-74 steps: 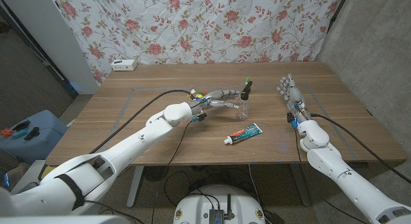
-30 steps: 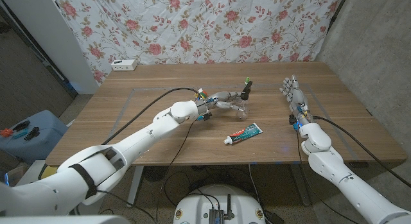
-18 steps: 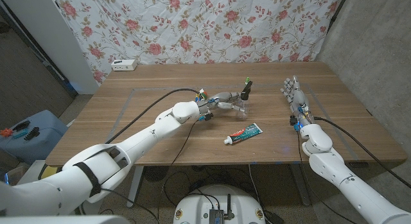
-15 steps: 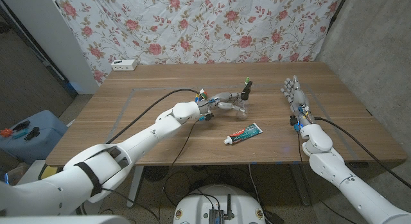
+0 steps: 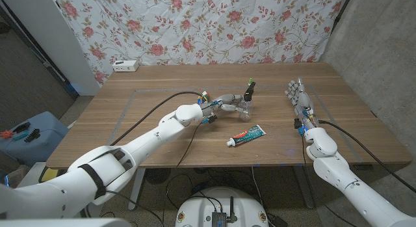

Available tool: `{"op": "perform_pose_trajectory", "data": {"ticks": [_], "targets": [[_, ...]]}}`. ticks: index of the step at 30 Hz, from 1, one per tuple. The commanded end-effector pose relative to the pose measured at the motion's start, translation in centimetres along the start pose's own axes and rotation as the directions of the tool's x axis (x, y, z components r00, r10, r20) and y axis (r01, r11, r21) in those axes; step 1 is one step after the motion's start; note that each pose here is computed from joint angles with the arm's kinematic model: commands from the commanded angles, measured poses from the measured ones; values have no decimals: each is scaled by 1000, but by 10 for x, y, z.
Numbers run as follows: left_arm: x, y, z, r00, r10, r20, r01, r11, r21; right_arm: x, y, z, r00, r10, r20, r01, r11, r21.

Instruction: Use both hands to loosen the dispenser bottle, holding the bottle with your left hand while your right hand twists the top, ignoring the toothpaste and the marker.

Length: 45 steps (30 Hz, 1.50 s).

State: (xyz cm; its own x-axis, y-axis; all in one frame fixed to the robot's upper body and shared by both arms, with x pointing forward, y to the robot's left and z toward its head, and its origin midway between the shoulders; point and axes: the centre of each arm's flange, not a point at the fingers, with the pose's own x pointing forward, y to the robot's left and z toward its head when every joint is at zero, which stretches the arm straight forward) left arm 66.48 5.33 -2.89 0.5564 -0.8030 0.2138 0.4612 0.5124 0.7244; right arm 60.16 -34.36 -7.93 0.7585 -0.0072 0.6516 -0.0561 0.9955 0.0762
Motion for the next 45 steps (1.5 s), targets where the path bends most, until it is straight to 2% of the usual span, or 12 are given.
{"op": "perform_pose_trajectory", "data": {"ticks": [1,22,30,45], "targets": [[3,-1,-2,1000,11,5,-11,1000,0,-5,-3,0,1000,-5,1,5,1000,2],[1,3,-1,995,93,24,-93,995,22,0,1,0,1000,11,-4,-11,1000,-1],[-8,6,-2,985,169,34,-169,986,-2,6,6,3,999,31,-6,-32,999,-13],[-23,14,1,972,231,33,-230,973,-19,18,21,8,998,67,-4,-67,997,-24]]}}
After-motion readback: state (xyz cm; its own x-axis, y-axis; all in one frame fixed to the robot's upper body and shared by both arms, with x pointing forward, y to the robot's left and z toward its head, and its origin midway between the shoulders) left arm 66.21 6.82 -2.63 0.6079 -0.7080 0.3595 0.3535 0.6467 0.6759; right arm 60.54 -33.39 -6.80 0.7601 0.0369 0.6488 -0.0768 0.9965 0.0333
